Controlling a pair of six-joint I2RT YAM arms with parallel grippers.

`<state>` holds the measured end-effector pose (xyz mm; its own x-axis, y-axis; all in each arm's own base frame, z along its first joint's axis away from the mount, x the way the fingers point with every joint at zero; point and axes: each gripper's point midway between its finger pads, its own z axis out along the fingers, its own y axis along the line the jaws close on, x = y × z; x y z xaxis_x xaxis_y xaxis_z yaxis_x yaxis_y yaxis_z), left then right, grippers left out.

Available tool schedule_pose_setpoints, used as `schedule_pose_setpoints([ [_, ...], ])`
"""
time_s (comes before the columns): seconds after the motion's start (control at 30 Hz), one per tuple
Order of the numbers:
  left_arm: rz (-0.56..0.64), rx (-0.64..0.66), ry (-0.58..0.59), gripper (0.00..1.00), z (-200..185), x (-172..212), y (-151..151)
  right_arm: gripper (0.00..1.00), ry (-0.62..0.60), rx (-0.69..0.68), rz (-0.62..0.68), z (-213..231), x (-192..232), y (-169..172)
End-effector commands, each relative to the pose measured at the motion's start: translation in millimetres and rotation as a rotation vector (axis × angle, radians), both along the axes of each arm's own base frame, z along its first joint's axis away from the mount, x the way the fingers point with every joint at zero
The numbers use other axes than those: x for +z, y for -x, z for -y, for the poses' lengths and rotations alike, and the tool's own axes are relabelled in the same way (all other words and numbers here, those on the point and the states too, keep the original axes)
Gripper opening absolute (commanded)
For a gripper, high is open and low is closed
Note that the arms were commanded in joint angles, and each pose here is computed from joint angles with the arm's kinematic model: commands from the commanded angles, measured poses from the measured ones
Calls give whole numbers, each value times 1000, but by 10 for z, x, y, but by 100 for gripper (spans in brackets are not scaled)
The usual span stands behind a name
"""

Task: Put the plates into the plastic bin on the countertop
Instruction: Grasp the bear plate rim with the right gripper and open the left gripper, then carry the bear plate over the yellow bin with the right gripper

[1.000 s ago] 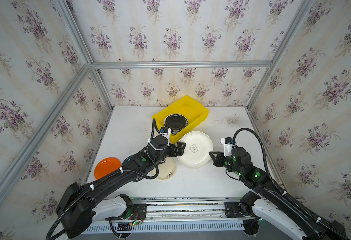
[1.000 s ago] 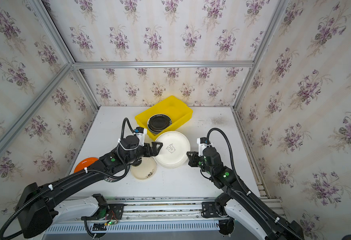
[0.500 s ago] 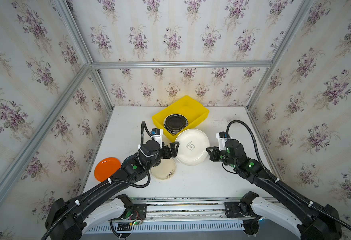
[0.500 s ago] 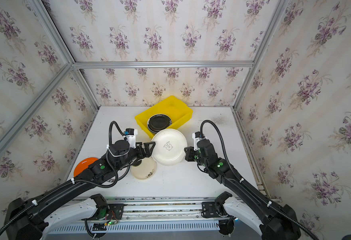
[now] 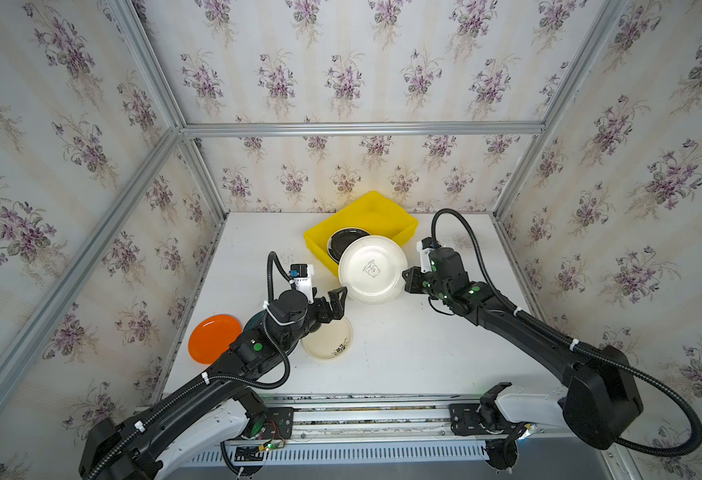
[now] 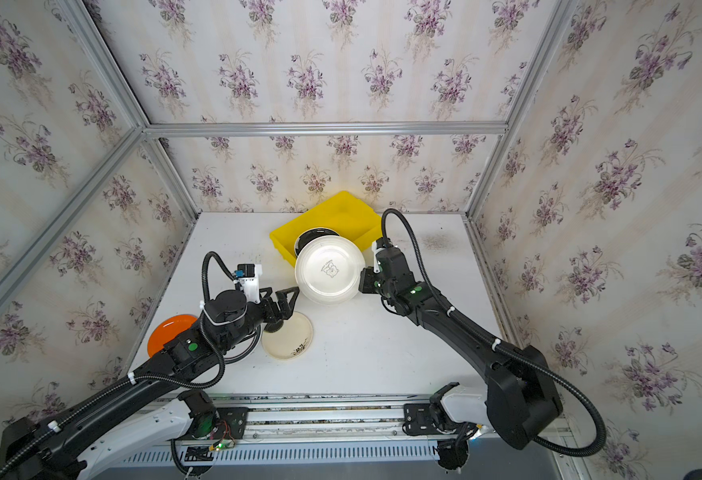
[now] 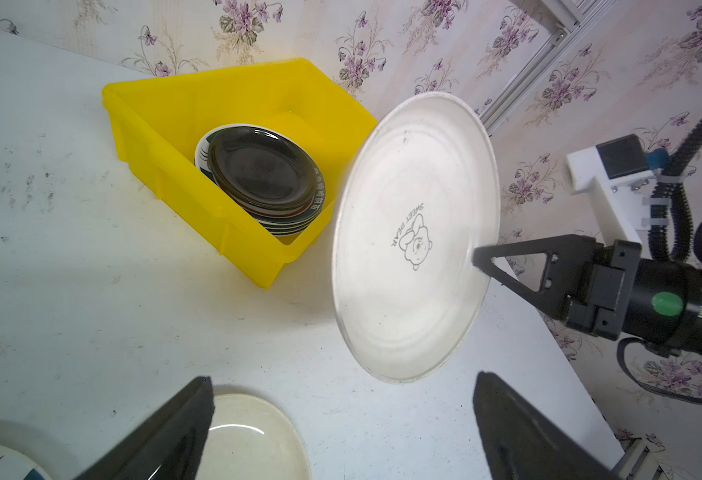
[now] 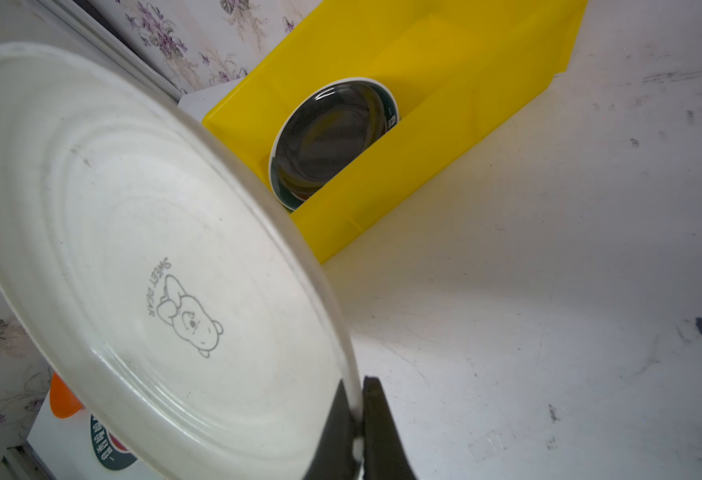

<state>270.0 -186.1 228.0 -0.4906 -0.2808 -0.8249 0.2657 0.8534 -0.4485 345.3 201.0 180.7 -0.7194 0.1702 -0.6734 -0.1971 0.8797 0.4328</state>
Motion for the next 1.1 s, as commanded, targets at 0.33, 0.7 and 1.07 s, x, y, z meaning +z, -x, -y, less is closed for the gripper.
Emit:
schedule_pose_setpoints([
  [0.33,40,113,-142,100,-344,-116,-8,0,54,11,34,-254,33,-596],
  [0.7,65,155,-197,100,-500,-140,14,0,43,35,8,-541,-39,-1016],
  [1.07,57,189,-232,100,-589,-233,3,0,67,50,-23,-757,-190,-1395],
])
